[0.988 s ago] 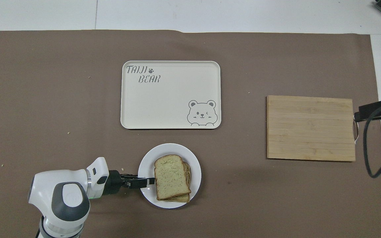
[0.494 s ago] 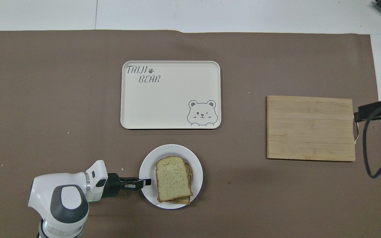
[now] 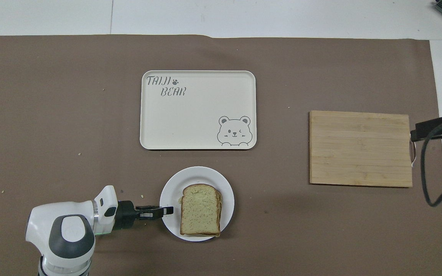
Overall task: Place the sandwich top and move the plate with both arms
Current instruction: 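Move the left gripper to the plate rim and grip it, then slide the white plate with the left gripper onto the bear tray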
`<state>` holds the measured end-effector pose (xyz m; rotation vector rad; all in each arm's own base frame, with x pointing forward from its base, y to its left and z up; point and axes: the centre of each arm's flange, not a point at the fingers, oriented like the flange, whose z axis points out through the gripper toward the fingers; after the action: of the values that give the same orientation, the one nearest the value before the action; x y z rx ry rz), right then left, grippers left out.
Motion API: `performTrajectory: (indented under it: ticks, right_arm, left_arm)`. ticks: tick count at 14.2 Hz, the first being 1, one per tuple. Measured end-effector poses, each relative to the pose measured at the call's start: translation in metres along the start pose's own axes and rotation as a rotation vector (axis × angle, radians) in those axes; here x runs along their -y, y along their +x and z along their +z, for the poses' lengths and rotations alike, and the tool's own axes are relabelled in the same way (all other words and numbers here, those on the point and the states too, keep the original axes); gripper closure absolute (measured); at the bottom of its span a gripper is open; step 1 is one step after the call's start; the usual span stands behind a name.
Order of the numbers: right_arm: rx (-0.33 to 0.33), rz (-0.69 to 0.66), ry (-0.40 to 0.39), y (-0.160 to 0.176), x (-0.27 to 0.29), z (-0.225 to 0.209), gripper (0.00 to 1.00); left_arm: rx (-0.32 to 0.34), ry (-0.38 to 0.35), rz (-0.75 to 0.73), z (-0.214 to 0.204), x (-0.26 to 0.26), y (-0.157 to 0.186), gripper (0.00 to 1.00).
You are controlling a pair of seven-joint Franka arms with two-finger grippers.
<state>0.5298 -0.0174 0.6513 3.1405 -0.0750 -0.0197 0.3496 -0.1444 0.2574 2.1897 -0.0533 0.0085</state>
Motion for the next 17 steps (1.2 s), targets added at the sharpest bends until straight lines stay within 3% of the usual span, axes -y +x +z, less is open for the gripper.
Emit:
performTrajectory:
  ticks: [7,12,17]
  right_arm:
    - [0.000,0.000,0.000,0.000,0.000,0.000,0.00]
    - [0.000,0.000,0.000,0.000,0.000,0.000,0.00]
    - [0.000,0.000,0.000,0.000,0.000,0.000,0.00]
  left_arm:
    - [-0.078,-0.081,-0.043,-0.037,0.009,0.031,0.95]
    - [-0.153,-0.107,-0.041,-0.063,0.004,0.095,0.95]
    - [-0.228,-0.097,-0.128,-0.083,0.006,0.170,0.95]
